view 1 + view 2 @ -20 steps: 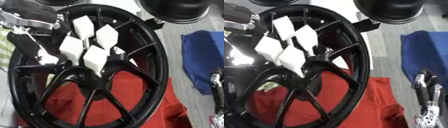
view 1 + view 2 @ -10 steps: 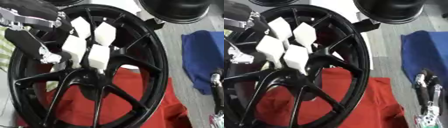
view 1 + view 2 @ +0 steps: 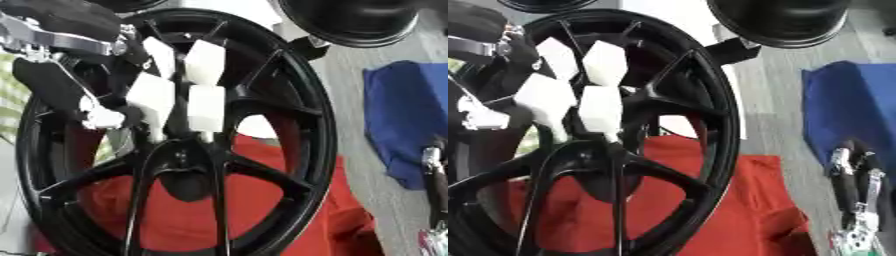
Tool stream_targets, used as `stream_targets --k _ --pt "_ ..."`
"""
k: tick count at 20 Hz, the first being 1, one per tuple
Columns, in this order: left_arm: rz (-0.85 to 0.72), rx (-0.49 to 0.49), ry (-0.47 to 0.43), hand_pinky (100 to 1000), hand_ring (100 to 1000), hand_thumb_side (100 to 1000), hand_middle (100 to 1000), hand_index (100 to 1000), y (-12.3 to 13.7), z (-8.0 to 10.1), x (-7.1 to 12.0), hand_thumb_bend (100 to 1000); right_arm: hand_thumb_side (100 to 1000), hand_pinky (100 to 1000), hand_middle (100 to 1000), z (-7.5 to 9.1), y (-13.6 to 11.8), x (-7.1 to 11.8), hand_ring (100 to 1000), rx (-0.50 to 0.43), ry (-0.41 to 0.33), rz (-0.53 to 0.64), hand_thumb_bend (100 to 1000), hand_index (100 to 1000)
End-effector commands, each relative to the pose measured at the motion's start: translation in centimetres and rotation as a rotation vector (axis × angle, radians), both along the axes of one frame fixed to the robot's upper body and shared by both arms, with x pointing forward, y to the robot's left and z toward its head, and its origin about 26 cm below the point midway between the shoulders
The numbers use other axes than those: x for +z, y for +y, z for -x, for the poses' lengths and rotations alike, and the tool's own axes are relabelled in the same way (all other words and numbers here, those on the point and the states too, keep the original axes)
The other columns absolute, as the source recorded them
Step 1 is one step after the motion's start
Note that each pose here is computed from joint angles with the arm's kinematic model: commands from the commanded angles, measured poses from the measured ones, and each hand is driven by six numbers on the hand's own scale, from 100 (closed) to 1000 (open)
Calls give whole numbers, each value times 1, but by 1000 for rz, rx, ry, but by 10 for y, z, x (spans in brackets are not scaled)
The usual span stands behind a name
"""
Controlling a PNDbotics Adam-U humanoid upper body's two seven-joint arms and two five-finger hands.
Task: Pull the pin out of the wheel hub.
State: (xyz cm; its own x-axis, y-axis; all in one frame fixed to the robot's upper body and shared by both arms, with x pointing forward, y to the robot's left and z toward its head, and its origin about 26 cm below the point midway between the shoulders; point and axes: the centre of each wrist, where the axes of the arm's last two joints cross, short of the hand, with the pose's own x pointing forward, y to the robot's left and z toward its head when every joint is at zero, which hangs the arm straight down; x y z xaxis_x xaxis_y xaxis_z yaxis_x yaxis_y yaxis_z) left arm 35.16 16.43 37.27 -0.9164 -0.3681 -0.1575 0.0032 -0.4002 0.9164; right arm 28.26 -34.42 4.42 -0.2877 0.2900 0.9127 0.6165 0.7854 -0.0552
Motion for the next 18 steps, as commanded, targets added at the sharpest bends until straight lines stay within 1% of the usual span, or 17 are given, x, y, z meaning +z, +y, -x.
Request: stream_targets --k 1,3,9,15,18 --pt "49 -18 -19 451 397 265 256 474 3 11 21 100 656 664 613 -1 -2 5 762 -3 -19 2 100 773" --pt "96 -14 -8 416 367 271 223 441 7 15 30 100 658 664 613 -1 -2 5 763 -5 -19 -2 100 773" --pt "204 26 40 384 328 275 183 404 17 21 45 100 662 664 614 0 -2 5 763 -11 -20 -7 100 774" --pt "348 40 35 352 299 261 150 384 25 35 60 100 667 665 613 0 -3 5 763 -16 -23 -12 100 774" --pt "473 43 29 347 291 249 138 379 39 40 75 100 666 665 613 1 -5 4 763 -21 -22 -12 100 774"
